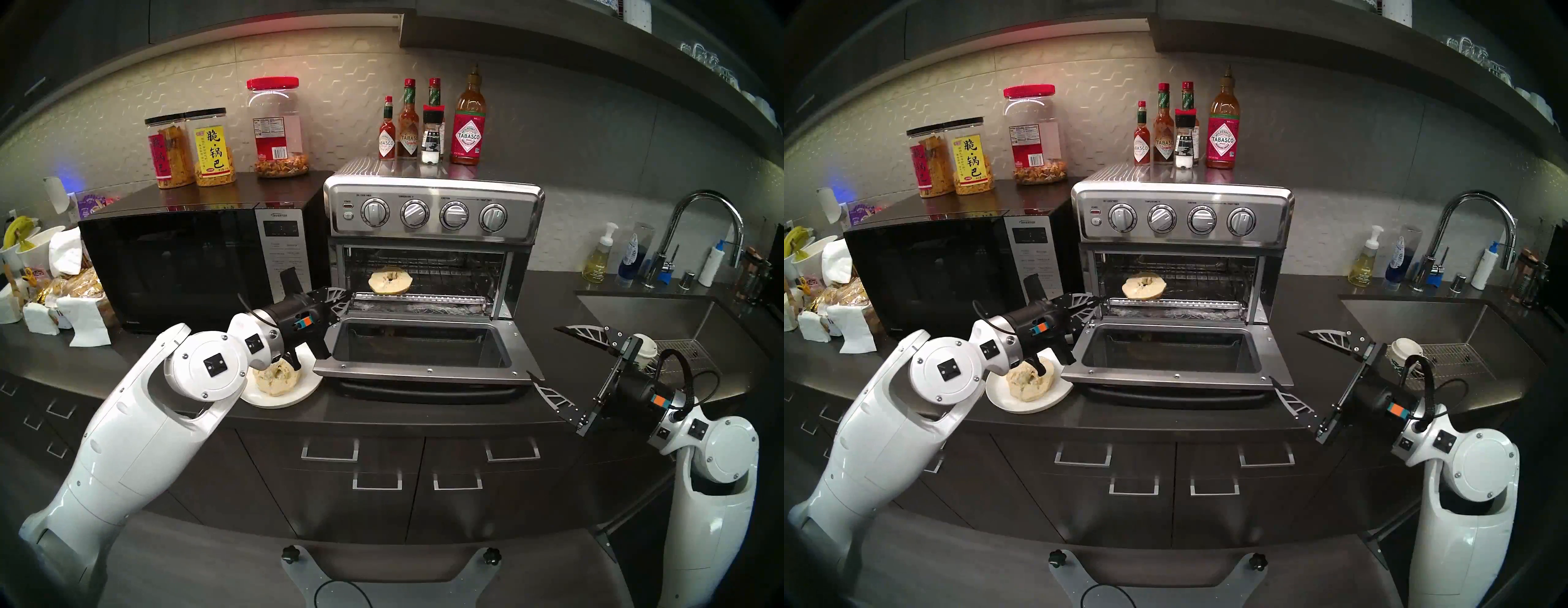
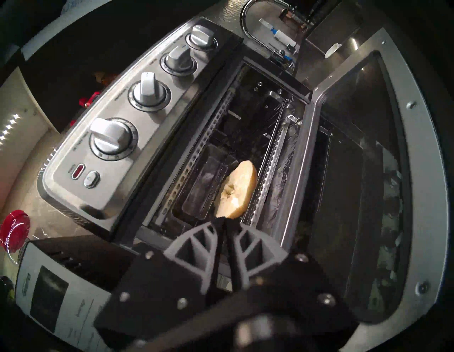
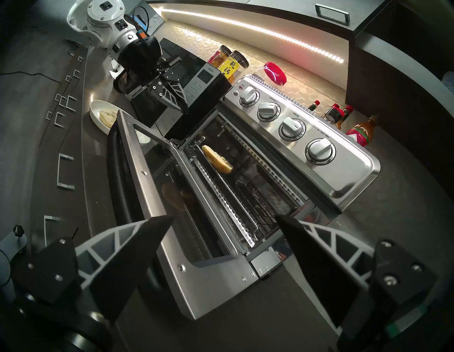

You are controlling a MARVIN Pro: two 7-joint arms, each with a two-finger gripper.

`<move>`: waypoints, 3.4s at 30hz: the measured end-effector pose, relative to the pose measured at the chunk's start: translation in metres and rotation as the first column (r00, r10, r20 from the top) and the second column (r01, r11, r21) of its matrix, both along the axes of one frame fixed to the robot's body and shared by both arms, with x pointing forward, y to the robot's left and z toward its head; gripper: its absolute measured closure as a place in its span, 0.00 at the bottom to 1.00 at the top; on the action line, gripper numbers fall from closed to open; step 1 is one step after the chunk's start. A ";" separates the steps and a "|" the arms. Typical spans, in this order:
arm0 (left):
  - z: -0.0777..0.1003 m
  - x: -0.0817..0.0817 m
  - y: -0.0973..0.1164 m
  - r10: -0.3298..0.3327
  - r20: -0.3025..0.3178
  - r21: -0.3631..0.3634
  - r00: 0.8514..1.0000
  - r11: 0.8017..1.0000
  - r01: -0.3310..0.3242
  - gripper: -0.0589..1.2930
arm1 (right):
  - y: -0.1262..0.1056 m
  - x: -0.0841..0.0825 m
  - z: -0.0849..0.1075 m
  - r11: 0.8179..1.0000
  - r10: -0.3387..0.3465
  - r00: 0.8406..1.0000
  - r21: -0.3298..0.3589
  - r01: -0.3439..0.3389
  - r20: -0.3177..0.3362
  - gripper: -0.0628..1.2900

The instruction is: Open the oven and place the bagel inside on the rack

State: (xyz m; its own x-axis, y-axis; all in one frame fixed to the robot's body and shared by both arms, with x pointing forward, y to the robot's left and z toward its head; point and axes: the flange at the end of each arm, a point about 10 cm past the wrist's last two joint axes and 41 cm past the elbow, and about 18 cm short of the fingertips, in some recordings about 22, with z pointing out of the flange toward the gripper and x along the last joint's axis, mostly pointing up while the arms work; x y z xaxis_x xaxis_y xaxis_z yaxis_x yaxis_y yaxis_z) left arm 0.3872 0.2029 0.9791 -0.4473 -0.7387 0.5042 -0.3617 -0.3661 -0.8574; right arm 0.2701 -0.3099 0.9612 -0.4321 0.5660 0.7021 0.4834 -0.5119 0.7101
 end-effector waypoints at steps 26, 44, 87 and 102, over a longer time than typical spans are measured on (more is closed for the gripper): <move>-0.044 -0.043 0.065 0.139 -0.181 0.040 0.973 0.990 -0.134 0.03 | 0.000 0.000 0.000 1.000 -0.001 1.000 0.000 0.001 -0.001 0.06; -0.047 -0.071 0.094 0.194 -0.170 0.049 0.966 0.981 -0.189 0.03 | 0.000 0.000 -0.001 1.000 -0.001 1.000 0.000 0.001 -0.002 0.06; -0.006 -0.135 0.175 0.098 -0.409 0.139 0.907 0.989 -0.044 0.03 | 0.000 0.000 -0.001 1.000 -0.001 1.000 0.002 0.001 -0.001 0.06; -0.030 -0.094 0.167 0.103 -0.440 0.147 0.892 0.988 -0.042 0.03 | 0.000 0.000 -0.001 1.000 -0.001 1.000 0.002 0.001 -0.001 0.06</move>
